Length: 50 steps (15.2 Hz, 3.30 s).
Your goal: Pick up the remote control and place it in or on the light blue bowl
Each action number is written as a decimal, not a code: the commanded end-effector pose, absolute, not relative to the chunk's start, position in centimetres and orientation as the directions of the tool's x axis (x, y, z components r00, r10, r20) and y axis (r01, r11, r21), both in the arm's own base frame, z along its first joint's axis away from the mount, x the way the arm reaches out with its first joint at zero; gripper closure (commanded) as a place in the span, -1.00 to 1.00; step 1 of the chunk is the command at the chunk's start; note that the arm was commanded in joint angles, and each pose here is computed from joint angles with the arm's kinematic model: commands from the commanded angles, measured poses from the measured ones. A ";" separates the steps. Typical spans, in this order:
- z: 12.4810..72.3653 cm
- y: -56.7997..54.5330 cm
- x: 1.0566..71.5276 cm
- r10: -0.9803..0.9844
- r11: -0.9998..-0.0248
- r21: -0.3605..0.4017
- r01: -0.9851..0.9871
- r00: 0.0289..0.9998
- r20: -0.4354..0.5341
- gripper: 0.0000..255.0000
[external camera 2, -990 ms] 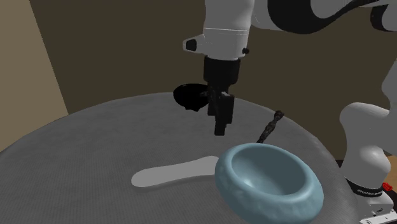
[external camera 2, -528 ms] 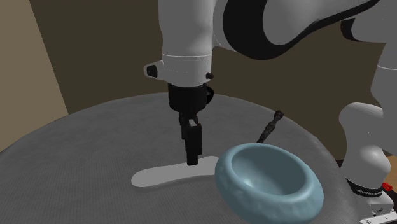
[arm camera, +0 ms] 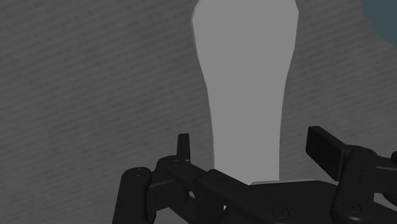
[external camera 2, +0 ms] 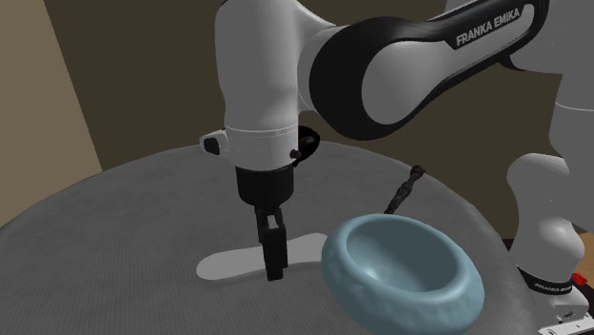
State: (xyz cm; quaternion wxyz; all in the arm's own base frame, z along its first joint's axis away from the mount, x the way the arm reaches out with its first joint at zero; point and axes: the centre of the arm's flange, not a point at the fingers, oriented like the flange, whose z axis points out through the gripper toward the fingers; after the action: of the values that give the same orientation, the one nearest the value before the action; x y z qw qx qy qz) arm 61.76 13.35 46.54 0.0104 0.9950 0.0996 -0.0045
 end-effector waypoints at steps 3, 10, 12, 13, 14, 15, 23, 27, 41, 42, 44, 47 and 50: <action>45.7 13.3 61.7 0.198 -0.980 0.020 0.198 0.980 -0.011 -1.00; 45.7 13.3 61.7 0.198 -0.980 0.020 0.198 0.980 -0.011 1.00; 45.7 13.3 61.7 0.198 -0.980 0.020 0.198 0.980 -0.011 1.00; 45.7 13.3 61.7 0.198 -0.980 0.020 0.198 0.980 -0.011 1.00; 45.7 13.3 61.7 0.198 -0.980 0.020 0.198 0.980 -0.011 1.00; 45.7 13.3 61.7 0.198 -0.980 0.020 0.198 0.980 -0.011 1.00; 47.8 13.3 61.7 0.198 -0.980 0.020 0.198 0.980 -0.011 1.00; 49.9 13.3 61.7 0.198 -0.980 0.020 0.198 0.980 -0.011 1.00; 57.3 13.3 61.7 0.198 -0.980 0.020 0.198 0.980 -0.011 1.00; 57.9 13.3 61.7 0.198 -0.980 0.020 0.198 0.980 -0.011 1.00; 58.9 13.3 61.7 0.198 -0.980 0.020 0.198 0.980 -0.011 1.00; 60.5 13.3 61.7 0.198 -0.980 0.020 0.198 0.980 -0.011 1.00; 62.1 13.3 61.7 0.198 -0.980 0.020 0.198 0.980 -0.011 1.00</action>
State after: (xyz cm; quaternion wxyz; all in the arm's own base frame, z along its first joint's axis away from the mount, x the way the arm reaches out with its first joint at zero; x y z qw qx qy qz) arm 61.71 13.32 61.53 0.0104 0.9950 0.0997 -0.0043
